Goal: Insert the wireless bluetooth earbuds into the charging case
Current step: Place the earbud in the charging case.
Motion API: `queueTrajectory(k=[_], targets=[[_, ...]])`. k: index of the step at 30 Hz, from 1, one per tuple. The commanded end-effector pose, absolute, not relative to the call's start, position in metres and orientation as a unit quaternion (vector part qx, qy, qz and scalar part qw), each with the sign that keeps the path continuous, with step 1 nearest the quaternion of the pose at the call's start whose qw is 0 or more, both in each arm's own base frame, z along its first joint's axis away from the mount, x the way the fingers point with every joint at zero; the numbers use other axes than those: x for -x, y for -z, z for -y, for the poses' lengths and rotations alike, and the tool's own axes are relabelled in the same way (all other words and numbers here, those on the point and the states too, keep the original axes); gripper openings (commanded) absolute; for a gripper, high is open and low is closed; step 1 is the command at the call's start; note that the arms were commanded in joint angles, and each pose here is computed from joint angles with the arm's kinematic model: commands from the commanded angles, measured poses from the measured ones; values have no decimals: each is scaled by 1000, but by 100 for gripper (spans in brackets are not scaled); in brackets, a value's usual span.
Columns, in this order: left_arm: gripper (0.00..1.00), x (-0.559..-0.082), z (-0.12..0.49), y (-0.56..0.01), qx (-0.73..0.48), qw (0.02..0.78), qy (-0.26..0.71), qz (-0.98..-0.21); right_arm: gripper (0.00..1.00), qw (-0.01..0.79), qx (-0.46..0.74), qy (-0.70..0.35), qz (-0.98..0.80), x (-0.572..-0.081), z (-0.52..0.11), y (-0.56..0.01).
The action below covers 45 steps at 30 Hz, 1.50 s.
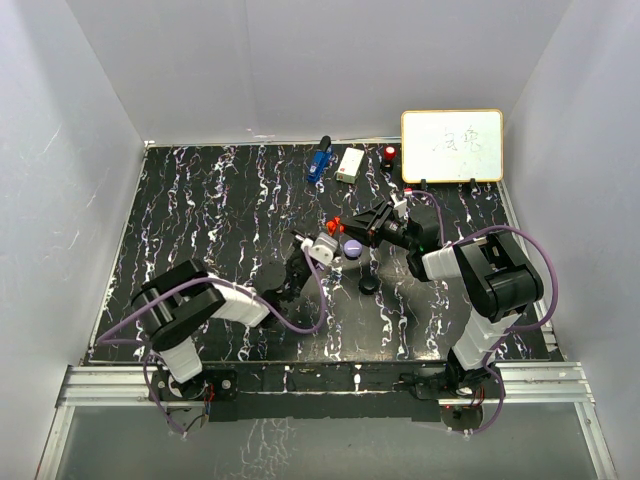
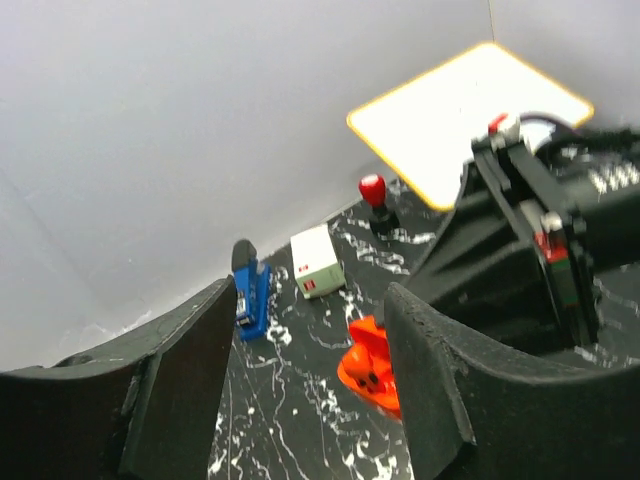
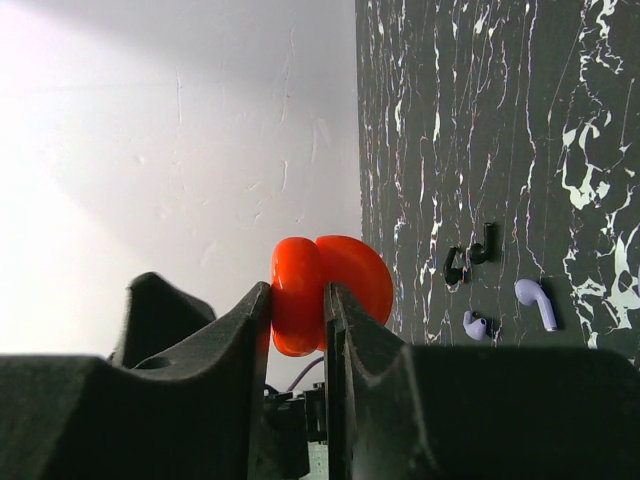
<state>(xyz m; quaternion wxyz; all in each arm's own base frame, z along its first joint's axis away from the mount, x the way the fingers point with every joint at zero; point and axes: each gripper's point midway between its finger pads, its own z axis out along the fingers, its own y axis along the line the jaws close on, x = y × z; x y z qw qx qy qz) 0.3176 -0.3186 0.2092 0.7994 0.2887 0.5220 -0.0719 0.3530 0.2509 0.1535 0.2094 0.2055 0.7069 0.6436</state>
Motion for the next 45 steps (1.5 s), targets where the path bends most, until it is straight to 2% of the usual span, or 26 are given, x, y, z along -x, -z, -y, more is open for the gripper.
queueTrajectory(k=[1,8,12,19,25,35,39,45], targets=[[60,-305,305,-271,-216,843,114,-480,0,241,-178,-664,-686,-356,-250,-179],[67,-322,293,-270,-178,811,86,-551,0,242,-177,-664,-685,-357,-249,-179],[69,-334,289,-257,-163,783,55,-597,0,243,-176,-664,-685,-357,-249,-180],[77,-346,281,-233,-146,743,13,-653,0,244,-175,-665,-684,-357,-249,-182],[84,-346,279,-222,-137,713,61,-685,0,244,-174,-665,-684,-355,-249,-182],[90,-338,268,-218,-153,700,133,-685,0,244,-174,-665,-684,-355,-248,-181],[98,-334,270,-221,-172,696,168,-677,0,243,-173,-666,-684,-354,-248,-181],[99,-338,271,-209,-189,682,161,-688,0,245,-171,-667,-683,-354,-249,-183]])
